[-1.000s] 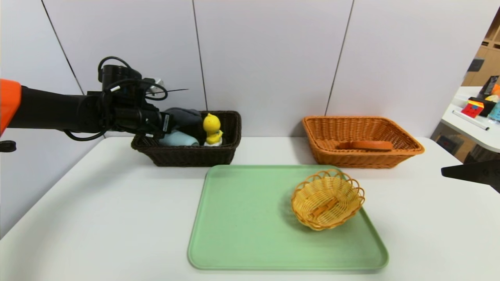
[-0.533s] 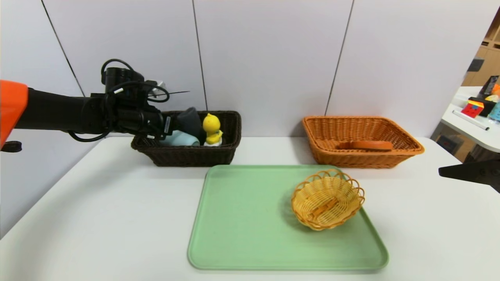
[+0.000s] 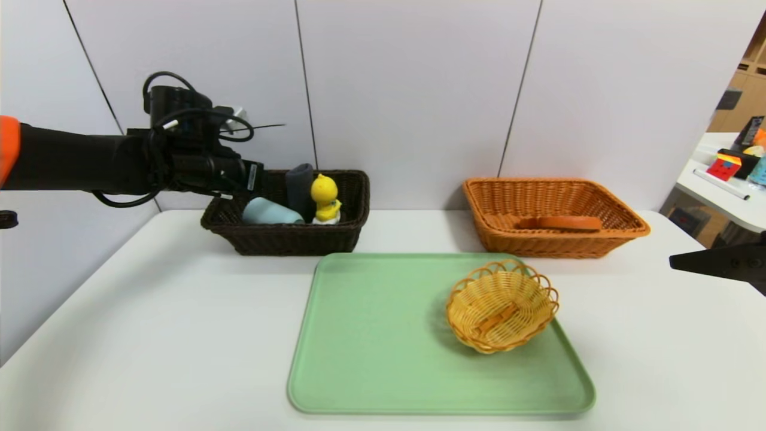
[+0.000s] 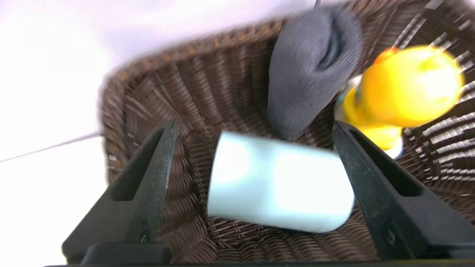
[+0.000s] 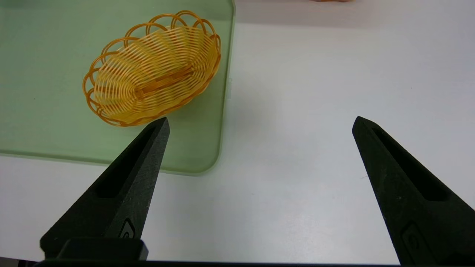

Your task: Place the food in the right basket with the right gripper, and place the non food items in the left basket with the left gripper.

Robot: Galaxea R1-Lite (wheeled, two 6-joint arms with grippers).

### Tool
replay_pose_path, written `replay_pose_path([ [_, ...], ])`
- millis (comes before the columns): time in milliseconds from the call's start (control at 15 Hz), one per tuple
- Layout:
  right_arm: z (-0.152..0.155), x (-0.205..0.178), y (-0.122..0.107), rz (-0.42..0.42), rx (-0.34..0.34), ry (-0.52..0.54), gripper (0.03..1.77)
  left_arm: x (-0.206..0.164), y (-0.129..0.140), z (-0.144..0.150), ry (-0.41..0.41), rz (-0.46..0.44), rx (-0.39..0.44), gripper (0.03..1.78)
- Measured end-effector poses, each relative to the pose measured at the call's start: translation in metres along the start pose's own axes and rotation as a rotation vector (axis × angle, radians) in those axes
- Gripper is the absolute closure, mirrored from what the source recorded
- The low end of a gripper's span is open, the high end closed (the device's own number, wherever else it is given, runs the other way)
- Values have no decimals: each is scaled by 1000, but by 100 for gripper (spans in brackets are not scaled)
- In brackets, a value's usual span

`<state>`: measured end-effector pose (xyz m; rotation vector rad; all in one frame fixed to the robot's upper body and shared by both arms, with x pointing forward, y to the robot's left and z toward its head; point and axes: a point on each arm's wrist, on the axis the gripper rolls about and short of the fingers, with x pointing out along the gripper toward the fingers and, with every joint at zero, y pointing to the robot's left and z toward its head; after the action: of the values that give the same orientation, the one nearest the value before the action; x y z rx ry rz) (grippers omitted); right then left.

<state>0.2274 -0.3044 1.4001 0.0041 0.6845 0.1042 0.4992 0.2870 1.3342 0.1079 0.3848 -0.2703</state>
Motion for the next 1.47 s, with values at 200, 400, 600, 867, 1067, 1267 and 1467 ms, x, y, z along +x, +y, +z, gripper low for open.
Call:
replay_pose_path([
  [200, 4, -2, 0, 2, -2, -14, 10, -30, -2, 17, -35, 5, 9, 25],
  [400, 4, -3, 0, -1, -37, 6, 10, -78, -7, 30, -1, 9, 38, 20],
  [600, -6, -4, -1, -4, -86, 103, 10, -134, -12, 25, 80, 19, 74, 17],
  [867, -18, -4, -3, 24, -93, 227, 10, -205, -24, -3, 97, 83, 86, 15],
  [1067, -21, -6, -7, 14, -66, 258, 10, -252, -33, -30, 96, 179, 94, 14],
  [1267, -25, -13, -11, -2, -59, 257, 10, -292, -42, -57, 100, 251, 88, 14],
  [1467, -32, -22, -17, -33, -26, 234, 10, -323, -45, -76, 52, 344, 25, 13],
])
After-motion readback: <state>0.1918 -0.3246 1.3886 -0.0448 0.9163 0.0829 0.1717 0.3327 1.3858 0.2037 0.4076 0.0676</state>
